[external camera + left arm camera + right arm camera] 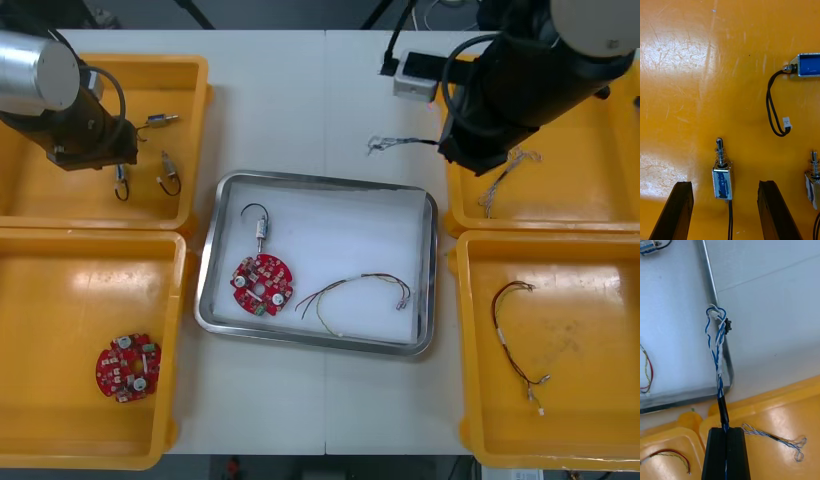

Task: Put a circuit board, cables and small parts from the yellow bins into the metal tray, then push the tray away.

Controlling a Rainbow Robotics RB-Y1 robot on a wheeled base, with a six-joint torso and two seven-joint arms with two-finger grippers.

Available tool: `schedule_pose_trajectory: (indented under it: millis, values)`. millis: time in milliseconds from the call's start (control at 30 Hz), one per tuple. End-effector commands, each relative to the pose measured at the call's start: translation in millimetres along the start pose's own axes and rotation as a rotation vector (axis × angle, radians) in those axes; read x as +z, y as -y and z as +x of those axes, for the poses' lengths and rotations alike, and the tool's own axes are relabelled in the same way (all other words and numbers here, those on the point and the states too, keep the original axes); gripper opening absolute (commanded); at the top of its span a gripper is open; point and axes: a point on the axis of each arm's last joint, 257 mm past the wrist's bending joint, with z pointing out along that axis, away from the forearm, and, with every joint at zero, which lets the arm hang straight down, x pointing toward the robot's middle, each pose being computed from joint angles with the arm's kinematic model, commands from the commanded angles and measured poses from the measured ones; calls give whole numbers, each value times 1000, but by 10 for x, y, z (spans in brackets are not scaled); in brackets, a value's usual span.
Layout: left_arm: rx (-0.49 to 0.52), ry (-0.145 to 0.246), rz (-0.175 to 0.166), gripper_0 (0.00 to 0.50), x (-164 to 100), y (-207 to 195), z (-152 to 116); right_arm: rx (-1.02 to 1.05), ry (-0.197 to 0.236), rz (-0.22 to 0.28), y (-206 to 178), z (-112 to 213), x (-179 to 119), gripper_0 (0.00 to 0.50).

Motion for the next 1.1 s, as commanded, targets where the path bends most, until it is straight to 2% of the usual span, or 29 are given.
schedule_pose_trajectory:
  millis: [33,167,400,533,667,767,800,833,933,1100]
  values:
    - [77,11,-3,500,77,-11,52,-53,-22,-39,-374,-218,196,0]
    - [75,12,-2,500,145,-44,106,-112,-86,-25,-535,-235,391,0]
    - [73,3,0,500,231,-81,204,-181,-97,2,-730,-308,705,0]
    - [85,15,0,500,273,-40,205,-204,-96,35,-758,-316,856,0]
    - [81,15,0,500,275,-39,208,-244,-122,83,-775,-258,1014,0]
    - [79,13,1,500,278,-40,212,-252,-131,91,-795,-217,1070,0]
    - [80,13,1,220,280,-40,217,-252,-133,83,-830,-190,1109,0]
    - [79,11,1,1,283,-41,222,-254,-136,77,-844,-176,1131,0]
    - [81,15,3,0,275,-30,207,-259,-138,58,-886,-159,1202,0]
    - [79,14,3,0,273,-33,207,-262,-101,59,-897,-212,1336,0]
